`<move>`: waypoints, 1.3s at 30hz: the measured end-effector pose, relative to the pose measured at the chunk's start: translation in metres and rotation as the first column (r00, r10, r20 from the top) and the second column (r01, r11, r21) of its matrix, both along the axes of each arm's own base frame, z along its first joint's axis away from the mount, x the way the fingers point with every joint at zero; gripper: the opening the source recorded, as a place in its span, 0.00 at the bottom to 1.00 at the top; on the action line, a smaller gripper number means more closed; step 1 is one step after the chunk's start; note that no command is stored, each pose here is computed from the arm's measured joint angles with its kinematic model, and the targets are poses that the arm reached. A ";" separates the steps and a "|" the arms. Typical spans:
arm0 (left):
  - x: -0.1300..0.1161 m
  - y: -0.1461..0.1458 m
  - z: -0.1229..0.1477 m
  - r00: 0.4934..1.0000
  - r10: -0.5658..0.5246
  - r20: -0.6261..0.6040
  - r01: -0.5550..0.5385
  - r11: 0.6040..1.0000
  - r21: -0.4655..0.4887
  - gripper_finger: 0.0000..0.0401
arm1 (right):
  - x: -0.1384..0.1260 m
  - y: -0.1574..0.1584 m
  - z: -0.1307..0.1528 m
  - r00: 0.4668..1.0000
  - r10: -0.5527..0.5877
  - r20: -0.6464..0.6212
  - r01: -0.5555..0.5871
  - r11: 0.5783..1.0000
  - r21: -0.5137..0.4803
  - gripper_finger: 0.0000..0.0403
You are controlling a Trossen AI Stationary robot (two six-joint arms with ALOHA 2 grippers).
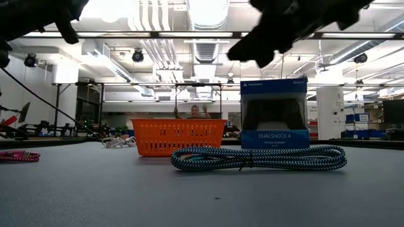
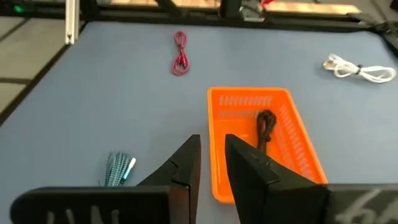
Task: Pick and place USB-C Cables
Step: Put the white charger cable into the orange bin
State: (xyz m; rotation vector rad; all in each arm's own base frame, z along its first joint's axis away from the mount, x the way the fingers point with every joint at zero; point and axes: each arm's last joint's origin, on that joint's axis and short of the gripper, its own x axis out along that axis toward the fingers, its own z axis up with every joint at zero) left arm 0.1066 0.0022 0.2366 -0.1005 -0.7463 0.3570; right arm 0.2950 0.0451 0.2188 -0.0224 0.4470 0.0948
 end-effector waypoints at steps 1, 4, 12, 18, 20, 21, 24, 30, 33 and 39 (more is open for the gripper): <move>0.001 0.000 -0.001 1.000 -0.004 -0.006 0.003 1.000 -0.009 0.00 | -0.006 -0.001 0.002 1.000 0.000 0.013 0.000 1.000 0.002 0.16; 0.005 0.000 -0.001 1.000 0.005 -0.023 -0.006 0.999 -0.035 0.00 | -0.022 -0.004 0.010 0.999 0.000 0.054 0.000 1.000 0.007 0.16; 0.020 0.000 -0.003 0.997 -0.059 -0.050 0.051 0.989 -0.140 0.00 | -0.056 -0.009 0.025 0.988 0.035 0.153 -0.027 0.998 -0.056 0.16; 0.035 -0.002 -0.011 0.986 -0.153 -0.066 0.131 0.957 -0.258 0.00 | -0.074 -0.012 0.024 0.981 0.057 0.186 -0.039 0.994 -0.099 0.15; 0.042 -0.002 -0.017 0.978 -0.186 -0.090 0.151 0.940 -0.306 0.00 | -0.079 -0.012 0.022 0.979 0.065 0.191 -0.043 0.992 -0.117 0.15; 0.045 -0.003 -0.019 0.975 -0.203 -0.092 0.162 0.929 -0.332 0.00 | -0.081 -0.013 0.022 0.979 0.069 0.194 -0.045 0.991 -0.125 0.15; 0.054 -0.004 -0.026 0.964 -0.250 -0.094 0.192 0.893 -0.406 0.00 | -0.086 -0.014 0.023 0.974 0.081 0.211 -0.050 0.987 -0.151 0.15; 0.074 -0.005 -0.029 0.948 -0.291 -0.129 0.196 0.853 -0.483 0.00 | -0.094 -0.015 0.031 0.963 0.091 0.255 -0.048 0.984 -0.171 0.15; 0.080 -0.006 -0.026 0.947 -0.291 -0.134 0.193 0.853 -0.485 0.00 | -0.096 -0.015 0.032 0.961 0.097 0.259 -0.050 0.982 -0.183 0.14; 0.089 -0.006 -0.024 0.938 -0.282 -0.201 0.137 0.836 -0.532 0.00 | -0.096 -0.015 0.031 0.962 0.105 0.253 -0.054 0.978 -0.202 0.15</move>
